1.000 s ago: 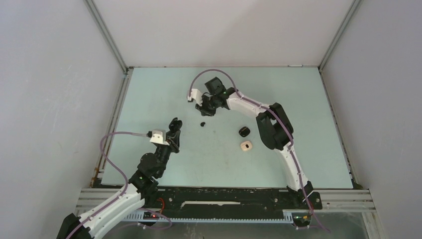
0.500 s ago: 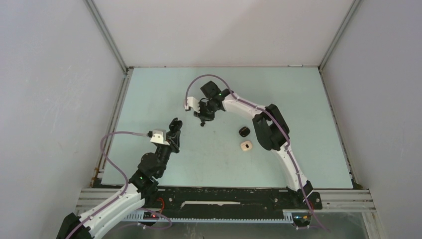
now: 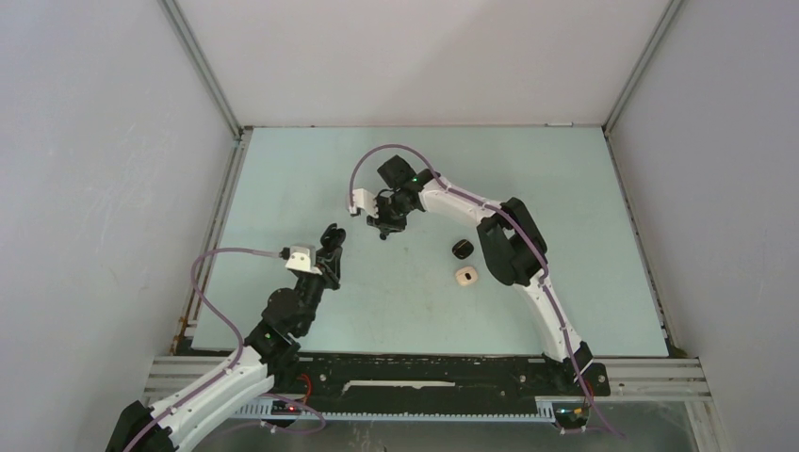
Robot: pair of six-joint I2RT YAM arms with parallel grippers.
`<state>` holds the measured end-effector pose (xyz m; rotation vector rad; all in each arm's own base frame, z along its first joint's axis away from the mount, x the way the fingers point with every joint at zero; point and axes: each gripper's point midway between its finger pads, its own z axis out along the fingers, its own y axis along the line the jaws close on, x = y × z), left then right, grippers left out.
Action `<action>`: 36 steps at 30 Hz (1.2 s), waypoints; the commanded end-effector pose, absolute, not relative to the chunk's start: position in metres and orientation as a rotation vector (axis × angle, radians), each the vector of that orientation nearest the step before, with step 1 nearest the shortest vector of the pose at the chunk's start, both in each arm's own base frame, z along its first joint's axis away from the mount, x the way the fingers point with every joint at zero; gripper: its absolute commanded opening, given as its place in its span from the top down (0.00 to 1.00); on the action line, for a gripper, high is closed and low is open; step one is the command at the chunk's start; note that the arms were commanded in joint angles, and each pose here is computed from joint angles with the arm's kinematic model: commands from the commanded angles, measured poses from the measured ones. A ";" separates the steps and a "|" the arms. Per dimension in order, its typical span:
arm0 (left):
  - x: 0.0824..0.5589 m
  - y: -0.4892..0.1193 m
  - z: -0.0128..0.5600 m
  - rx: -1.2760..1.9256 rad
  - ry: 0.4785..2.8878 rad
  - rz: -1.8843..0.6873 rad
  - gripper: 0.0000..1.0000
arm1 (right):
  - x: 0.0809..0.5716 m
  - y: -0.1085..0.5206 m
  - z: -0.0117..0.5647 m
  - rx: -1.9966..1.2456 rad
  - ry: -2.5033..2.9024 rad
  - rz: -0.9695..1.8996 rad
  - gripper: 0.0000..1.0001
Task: Insert the wireless bluetooth earbuds into the charging case
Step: Pick up the right earbud from the center of the board.
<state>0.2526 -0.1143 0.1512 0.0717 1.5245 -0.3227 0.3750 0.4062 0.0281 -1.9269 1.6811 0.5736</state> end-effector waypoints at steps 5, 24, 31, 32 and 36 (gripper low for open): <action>0.252 -0.113 0.145 0.065 1.523 -0.330 1.00 | 0.364 0.412 0.032 -2.008 1.625 0.569 0.76; 0.252 -0.116 0.147 0.074 1.521 -0.342 1.00 | 0.347 0.409 0.035 -2.085 1.580 0.577 0.68; 0.252 -0.117 0.147 0.079 1.524 -0.347 1.00 | 0.336 0.409 0.038 -2.142 1.536 0.567 0.77; 0.252 -0.117 0.146 0.079 1.525 -0.348 1.00 | 0.335 0.408 0.037 -2.154 1.535 0.560 0.79; 0.252 -0.118 0.146 0.080 1.526 -0.350 1.00 | 0.332 0.398 0.038 -2.160 1.582 0.550 0.85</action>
